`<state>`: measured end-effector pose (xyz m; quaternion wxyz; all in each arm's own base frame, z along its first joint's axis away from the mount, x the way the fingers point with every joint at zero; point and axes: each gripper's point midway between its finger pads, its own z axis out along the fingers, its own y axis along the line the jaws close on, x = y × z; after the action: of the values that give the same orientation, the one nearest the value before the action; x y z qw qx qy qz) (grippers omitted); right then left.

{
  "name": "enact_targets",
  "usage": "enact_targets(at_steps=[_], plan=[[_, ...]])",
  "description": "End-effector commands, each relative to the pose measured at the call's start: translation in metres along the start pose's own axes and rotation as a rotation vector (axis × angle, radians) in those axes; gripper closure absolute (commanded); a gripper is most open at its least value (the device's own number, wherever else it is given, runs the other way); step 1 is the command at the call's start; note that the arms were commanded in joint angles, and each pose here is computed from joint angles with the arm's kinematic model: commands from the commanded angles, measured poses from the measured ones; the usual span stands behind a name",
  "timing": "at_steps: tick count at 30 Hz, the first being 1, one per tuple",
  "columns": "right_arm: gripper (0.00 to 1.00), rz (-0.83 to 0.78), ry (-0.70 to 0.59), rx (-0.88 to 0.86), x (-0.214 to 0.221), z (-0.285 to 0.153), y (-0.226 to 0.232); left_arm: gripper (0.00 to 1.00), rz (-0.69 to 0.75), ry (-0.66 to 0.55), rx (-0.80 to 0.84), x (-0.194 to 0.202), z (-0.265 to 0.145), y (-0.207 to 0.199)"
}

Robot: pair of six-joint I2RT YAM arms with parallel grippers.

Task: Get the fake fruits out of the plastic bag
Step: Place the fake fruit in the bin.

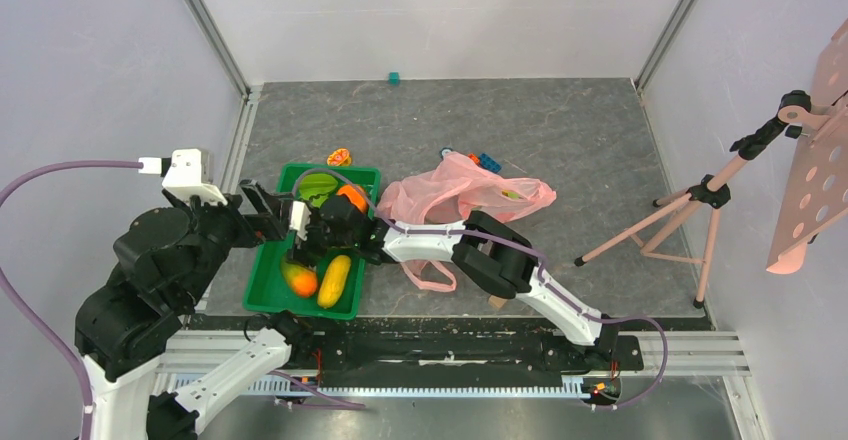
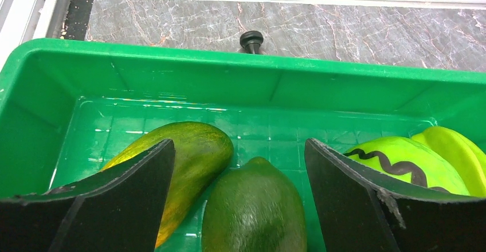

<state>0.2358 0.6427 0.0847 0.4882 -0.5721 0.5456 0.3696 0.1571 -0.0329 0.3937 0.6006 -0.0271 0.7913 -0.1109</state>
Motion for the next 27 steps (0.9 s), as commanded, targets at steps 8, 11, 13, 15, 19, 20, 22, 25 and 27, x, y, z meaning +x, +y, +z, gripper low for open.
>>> enact_targets(at_steps=[8, 11, 13, 15, 19, 20, 22, 25, 27], plan=[[0.11, -0.022, -0.138, 0.017, -0.067, -0.024, -0.009, 0.0, 0.028, -0.018, -0.011, -0.004, 0.0, 0.003], [0.11, -0.013, -0.198, 0.01, -0.092, -0.04, -0.005, 0.0, 0.019, -0.028, -0.013, -0.006, -0.001, 0.004], [0.1, -0.006, -0.228, 0.002, -0.105, -0.048, -0.003, 0.0, 0.019, -0.036, -0.013, -0.009, -0.003, 0.004], [0.1, 0.002, -0.253, -0.006, -0.115, -0.055, -0.001, 0.0, 0.014, -0.042, -0.011, -0.012, -0.005, 0.004], [0.1, 0.021, -0.294, -0.022, -0.133, -0.069, 0.004, 0.0, 0.007, -0.051, -0.014, -0.015, -0.009, 0.006], [0.1, 0.023, -0.308, -0.025, -0.139, -0.075, 0.005, 0.0, 0.004, -0.054, -0.016, -0.016, -0.01, 0.006], [0.1, 0.02, -0.334, -0.018, -0.151, -0.088, 0.006, 0.0, -0.01, -0.065, -0.013, -0.018, -0.013, 0.007], [0.1, 0.027, -0.387, 0.038, -0.167, -0.12, 0.001, 0.0, -0.042, -0.113, 0.013, -0.028, -0.02, 0.005], [0.1, 0.057, -0.408, 0.097, -0.171, -0.144, -0.006, 0.0, -0.054, -0.126, 0.019, -0.032, -0.021, 0.003]])
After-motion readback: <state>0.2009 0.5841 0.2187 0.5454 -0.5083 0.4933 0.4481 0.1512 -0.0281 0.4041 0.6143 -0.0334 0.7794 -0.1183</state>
